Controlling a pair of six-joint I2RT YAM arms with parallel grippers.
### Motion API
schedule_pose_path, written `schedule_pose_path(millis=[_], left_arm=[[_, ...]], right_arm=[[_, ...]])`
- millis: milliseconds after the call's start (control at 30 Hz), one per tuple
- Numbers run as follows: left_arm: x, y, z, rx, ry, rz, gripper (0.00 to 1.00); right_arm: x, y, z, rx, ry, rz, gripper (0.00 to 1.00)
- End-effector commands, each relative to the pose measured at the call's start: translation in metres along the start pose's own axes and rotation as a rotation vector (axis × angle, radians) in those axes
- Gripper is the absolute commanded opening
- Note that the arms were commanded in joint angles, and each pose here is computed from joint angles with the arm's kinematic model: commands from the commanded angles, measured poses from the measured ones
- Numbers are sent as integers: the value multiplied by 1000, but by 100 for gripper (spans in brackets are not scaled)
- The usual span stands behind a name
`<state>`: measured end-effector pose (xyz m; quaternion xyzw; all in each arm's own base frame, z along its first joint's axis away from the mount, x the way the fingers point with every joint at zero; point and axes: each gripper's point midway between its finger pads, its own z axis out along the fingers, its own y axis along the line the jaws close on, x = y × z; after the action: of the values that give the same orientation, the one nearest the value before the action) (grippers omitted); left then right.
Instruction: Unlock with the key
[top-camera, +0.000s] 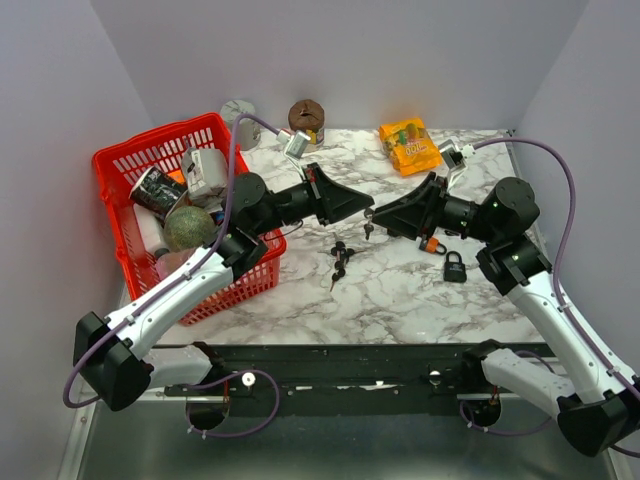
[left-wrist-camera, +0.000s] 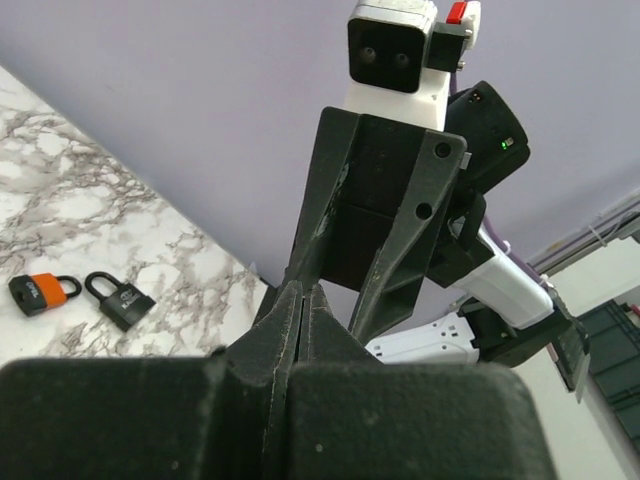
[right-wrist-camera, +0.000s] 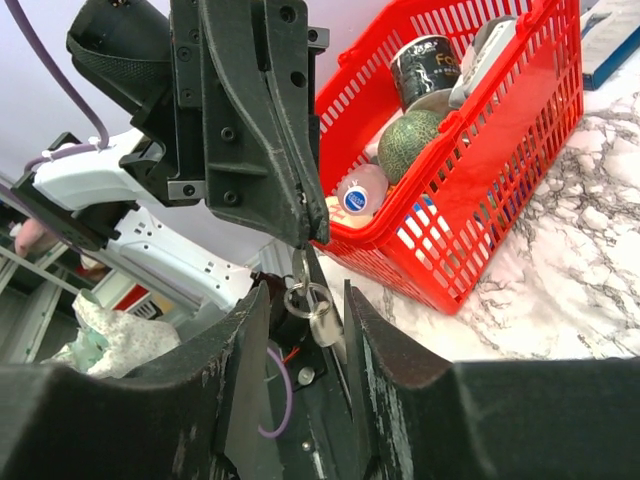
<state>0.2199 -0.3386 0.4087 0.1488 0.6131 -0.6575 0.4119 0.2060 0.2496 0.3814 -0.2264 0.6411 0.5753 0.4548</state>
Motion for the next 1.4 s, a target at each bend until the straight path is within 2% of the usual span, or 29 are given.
schedule_pose_path(millis=[0,233,967,1300,1367], left_arm=[[-9,-16,1,46,-48,22,0],[-8,-17,4,52,-38,18,0],[-4,-17,10,73,-13,3,0],[-5,-15,13,71,-17,-7,0],[-4,-12,16,62,-8,-14,0]], right_arm=[[1,7,0,-36,13,-30,42],[0,8,2,-44,15,-33,33],[-5,15,4,-93,11,-41,29],[3,10,7,-98,38,-17,1],[3,7,7,-87,33,-4,1]])
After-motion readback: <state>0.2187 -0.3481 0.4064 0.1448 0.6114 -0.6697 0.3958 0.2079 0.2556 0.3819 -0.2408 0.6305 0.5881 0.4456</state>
